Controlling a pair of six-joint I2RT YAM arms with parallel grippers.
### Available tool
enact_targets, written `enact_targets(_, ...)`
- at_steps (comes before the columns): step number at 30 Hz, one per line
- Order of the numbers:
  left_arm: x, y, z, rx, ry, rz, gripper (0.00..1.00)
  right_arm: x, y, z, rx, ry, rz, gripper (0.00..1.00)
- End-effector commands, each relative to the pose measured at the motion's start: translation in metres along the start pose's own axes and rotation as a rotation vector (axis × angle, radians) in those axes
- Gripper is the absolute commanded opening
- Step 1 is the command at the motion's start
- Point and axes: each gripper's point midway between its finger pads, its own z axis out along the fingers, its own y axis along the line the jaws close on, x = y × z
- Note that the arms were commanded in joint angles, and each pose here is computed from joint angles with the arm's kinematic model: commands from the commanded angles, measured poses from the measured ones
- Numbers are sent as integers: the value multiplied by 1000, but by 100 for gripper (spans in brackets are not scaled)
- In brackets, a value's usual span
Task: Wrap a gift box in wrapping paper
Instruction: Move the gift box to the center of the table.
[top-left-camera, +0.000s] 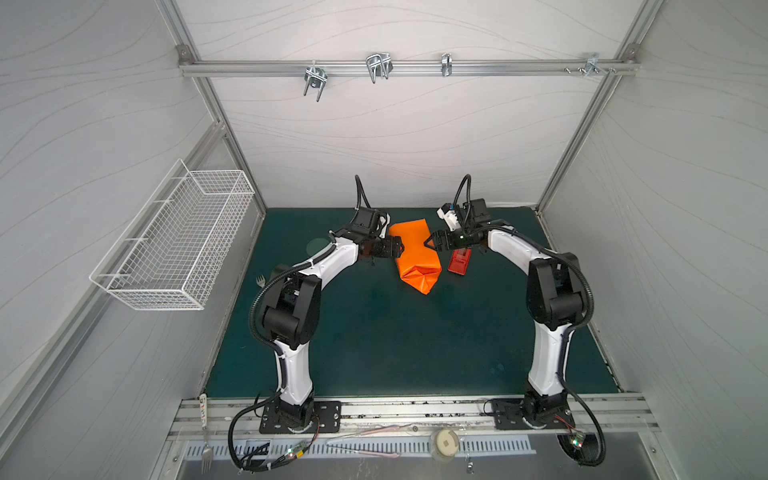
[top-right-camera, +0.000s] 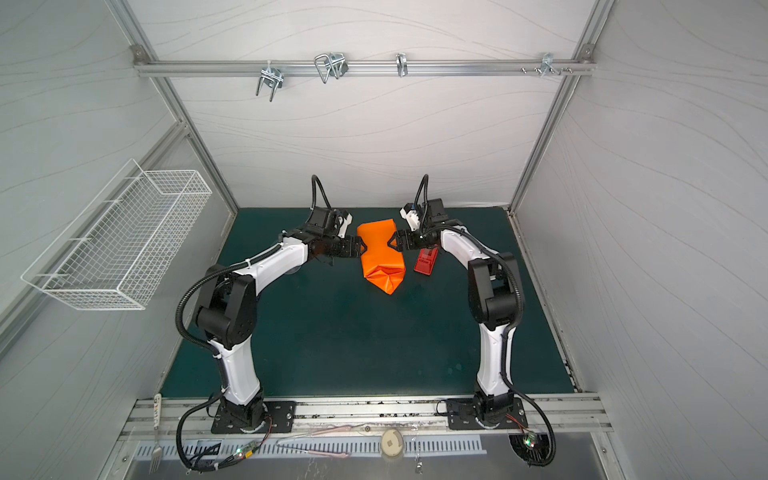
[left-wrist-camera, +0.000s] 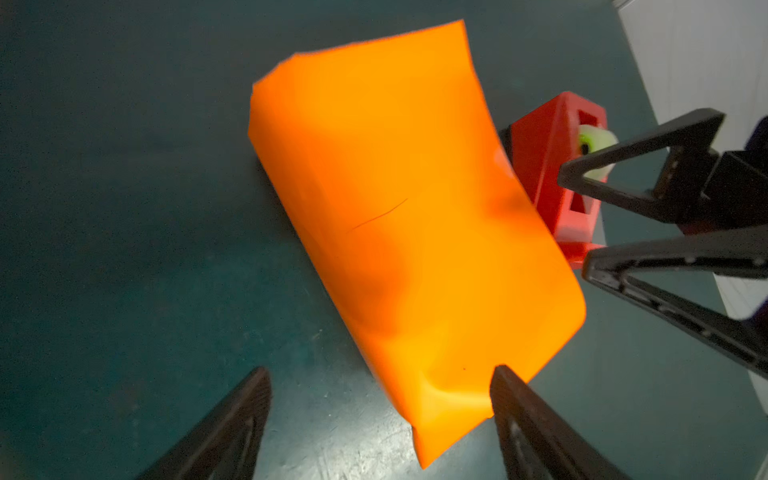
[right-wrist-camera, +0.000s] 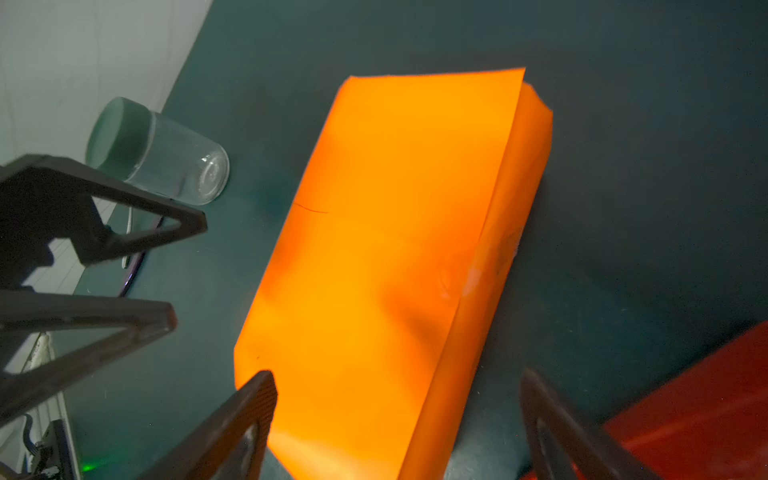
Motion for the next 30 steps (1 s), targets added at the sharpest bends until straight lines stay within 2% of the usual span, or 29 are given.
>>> enact_targets(1, 6, 4, 15, 5, 97, -169, 82, 18, 10, 18, -32, 102, 105, 91)
enact_targets(5, 6, -7, 29, 84, 128, -198, 77, 25, 22, 23, -89, 131, 118, 90)
enact_targets(10, 16, -15, 25, 136, 152, -203, 71, 38, 43, 21, -149, 163, 116, 88)
enact_targets(16, 59, -17, 6, 172, 228, -219, 67, 57, 77, 14, -241, 192, 95, 87)
enact_targets(21, 98, -14, -13, 171, 305, -220, 68, 84, 103, 0, -266, 204, 47, 88)
enact_targets(23, 110, -8, -18, 149, 330, -214, 70, 96, 101, -8, -230, 191, 27, 91)
enact_targets(26, 114, 9, -27, 92, 321, -182, 74, 97, 75, -26, -58, 133, -73, 95)
enact_targets(28, 109, 18, -34, 61, 288, -133, 77, 87, 58, -45, 52, 82, -199, 96)
enact_targets(30, 102, 22, -45, 31, 246, -35, 80, 76, 56, -71, 138, 31, -425, 95)
